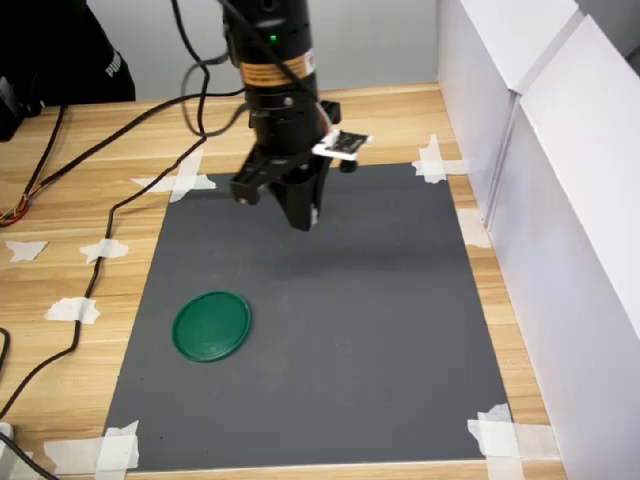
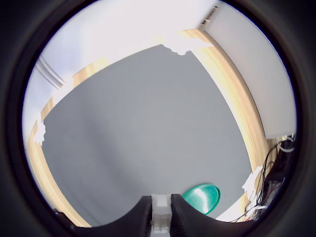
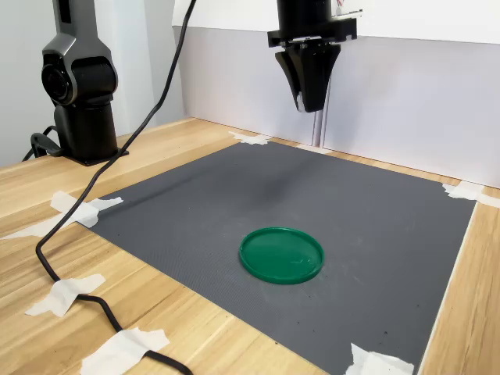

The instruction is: Grasp a white terminal and put it on the green lid.

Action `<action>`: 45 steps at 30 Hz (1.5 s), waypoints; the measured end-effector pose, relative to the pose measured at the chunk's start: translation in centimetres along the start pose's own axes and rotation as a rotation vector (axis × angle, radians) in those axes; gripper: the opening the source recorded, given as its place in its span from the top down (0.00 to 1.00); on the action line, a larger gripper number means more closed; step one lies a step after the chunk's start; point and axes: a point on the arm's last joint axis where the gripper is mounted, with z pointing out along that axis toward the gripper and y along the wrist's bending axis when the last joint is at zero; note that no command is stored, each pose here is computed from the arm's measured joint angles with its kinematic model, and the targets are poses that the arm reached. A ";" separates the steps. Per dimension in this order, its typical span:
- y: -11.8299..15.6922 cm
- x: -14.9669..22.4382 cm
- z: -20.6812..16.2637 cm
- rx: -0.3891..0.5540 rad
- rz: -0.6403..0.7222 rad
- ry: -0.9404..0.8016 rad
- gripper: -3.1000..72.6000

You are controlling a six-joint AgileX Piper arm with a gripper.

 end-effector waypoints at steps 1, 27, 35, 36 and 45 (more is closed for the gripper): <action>-0.5 0.6 0.0 0.007 0.016 0.006 0.84; -6.3 7.9 7.8 0.020 0.200 0.143 0.84; -6.6 8.0 9.8 0.013 0.173 0.138 0.84; -6.6 8.0 10.0 0.010 0.171 0.136 0.84; -6.5 7.8 10.7 -0.015 0.102 0.107 0.84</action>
